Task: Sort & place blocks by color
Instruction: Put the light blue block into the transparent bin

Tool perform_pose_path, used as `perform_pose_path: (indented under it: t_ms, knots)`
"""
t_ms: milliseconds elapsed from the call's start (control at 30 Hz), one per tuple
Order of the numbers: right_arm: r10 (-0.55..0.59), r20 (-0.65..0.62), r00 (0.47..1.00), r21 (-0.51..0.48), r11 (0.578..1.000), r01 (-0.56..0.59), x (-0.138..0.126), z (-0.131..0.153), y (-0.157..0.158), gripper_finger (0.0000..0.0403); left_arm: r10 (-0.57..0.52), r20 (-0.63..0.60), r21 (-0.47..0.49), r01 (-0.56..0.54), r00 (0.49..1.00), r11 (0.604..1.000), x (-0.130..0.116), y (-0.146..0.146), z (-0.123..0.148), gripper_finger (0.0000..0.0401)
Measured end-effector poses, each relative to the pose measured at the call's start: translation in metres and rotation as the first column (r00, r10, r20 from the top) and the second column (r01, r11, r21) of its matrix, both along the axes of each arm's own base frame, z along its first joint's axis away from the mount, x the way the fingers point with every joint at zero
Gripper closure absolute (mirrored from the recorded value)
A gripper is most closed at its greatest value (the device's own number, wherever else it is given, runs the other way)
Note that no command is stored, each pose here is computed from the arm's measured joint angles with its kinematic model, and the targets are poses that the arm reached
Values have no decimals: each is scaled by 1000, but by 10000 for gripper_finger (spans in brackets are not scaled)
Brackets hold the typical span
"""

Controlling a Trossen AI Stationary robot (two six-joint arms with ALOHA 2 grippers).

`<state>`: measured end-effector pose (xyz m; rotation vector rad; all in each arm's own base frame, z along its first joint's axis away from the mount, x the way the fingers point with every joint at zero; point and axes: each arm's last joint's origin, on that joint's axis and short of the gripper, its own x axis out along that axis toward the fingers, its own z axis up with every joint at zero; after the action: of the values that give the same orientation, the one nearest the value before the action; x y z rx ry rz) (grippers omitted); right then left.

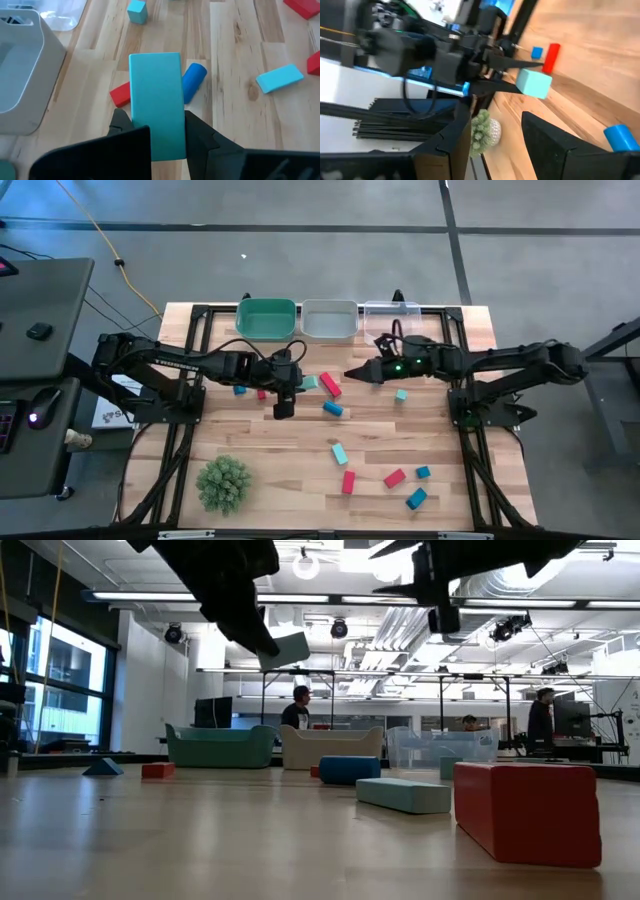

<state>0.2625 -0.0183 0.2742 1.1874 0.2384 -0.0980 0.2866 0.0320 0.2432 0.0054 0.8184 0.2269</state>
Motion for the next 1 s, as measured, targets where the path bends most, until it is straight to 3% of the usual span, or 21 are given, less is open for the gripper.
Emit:
perform_pose_path:
  t_ms: [400, 567, 767, 1000]
  knots:
    - [88, -62, 994, -17, 996, -89, 19, -24, 5, 235, -99, -19, 81, 100, 995, 992, 1, -1, 1, 373]
    - [67, -59, 996, -24, 997, -68, 29, -34, 7, 205, -132, -22, 97, 134, 991, 986, 2, -5, 1, 373]
    - [-16, -113, 993, 95, 995, 27, 39, -50, 6, 157, -148, -26, 85, 150, 989, 985, 2, -13, 0, 373]
    - [-25, -78, 997, 157, 987, 37, 52, -63, 6, 151, -127, -20, 56, 128, 992, 990, 1, -16, 0, 373]
